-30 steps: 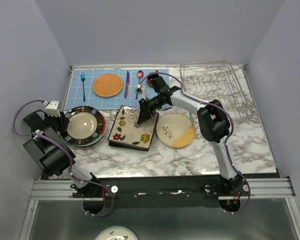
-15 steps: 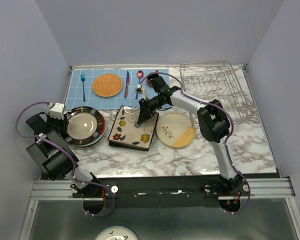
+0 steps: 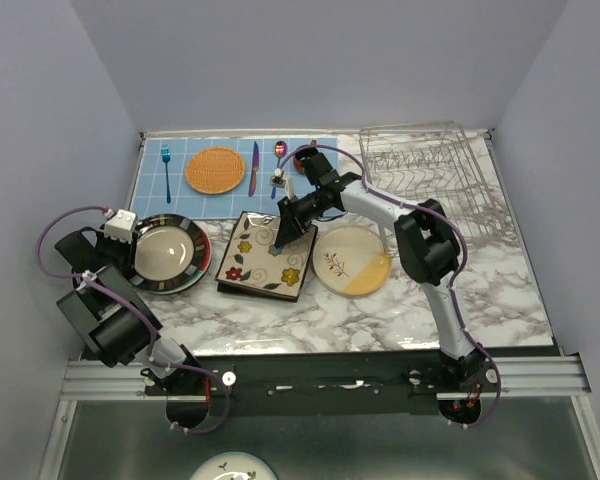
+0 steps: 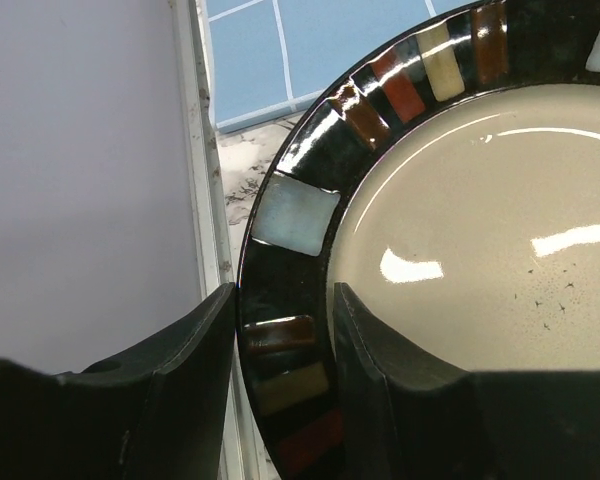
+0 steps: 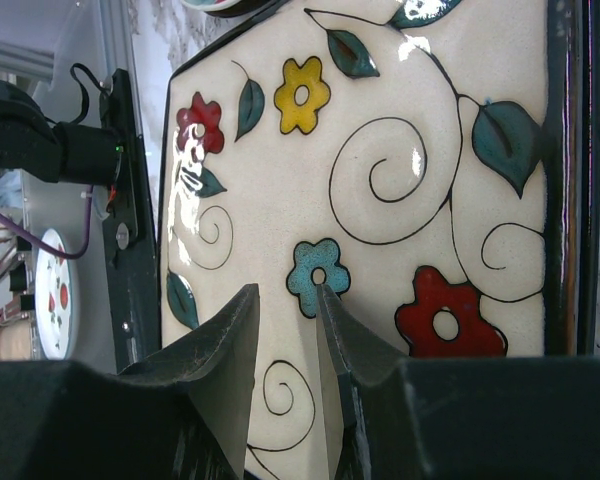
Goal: Unload the plates from the dish rack
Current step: Place the plate at the center of the board, then reset both arms
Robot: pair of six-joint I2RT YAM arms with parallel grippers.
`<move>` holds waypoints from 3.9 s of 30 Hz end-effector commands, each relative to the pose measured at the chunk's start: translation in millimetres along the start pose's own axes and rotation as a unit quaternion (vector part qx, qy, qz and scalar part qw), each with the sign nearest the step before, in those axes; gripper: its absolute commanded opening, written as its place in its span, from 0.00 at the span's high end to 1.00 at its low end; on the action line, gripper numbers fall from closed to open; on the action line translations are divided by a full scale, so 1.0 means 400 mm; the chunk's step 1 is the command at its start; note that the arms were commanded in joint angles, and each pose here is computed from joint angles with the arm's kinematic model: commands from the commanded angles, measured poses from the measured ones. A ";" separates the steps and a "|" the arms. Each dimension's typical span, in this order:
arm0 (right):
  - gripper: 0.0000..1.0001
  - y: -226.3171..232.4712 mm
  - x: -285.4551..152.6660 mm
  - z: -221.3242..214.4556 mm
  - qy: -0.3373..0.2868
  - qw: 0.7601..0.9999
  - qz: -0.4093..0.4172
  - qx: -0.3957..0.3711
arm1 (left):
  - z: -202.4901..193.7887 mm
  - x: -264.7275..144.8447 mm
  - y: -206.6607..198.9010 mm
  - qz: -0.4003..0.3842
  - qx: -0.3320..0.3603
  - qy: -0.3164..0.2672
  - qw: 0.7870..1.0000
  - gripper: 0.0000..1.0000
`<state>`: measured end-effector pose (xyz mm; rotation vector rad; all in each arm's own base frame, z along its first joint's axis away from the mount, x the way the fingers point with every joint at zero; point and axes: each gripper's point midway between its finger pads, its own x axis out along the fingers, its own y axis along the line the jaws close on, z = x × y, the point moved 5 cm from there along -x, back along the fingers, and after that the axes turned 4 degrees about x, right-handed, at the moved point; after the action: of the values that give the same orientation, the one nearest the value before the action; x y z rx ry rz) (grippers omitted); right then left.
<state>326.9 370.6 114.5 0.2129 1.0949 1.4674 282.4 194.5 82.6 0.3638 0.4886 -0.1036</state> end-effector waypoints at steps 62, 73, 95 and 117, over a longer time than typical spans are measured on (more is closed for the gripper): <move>0.63 0.019 0.003 0.020 -0.007 1.000 -0.015 -0.021 | -0.082 -0.066 -0.166 -0.092 -0.033 0.137 0.986 0.01; 0.60 0.030 -0.059 0.076 -0.036 0.990 -0.122 -0.057 | 0.065 -0.077 -0.122 -0.059 -0.042 0.069 0.995 0.01; 0.50 0.114 -0.435 0.248 -0.201 0.853 -0.464 -0.127 | 0.353 -0.142 -0.068 0.005 -0.122 -0.056 0.991 0.01; 0.32 0.089 -0.883 0.129 -0.326 0.684 -0.653 -0.001 | 0.667 -0.071 -0.170 0.047 -0.146 -0.169 0.974 0.01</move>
<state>435.9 119.9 306.0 -0.0960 0.4371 0.1509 353.5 35.6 270.9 0.0629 0.2260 -0.0861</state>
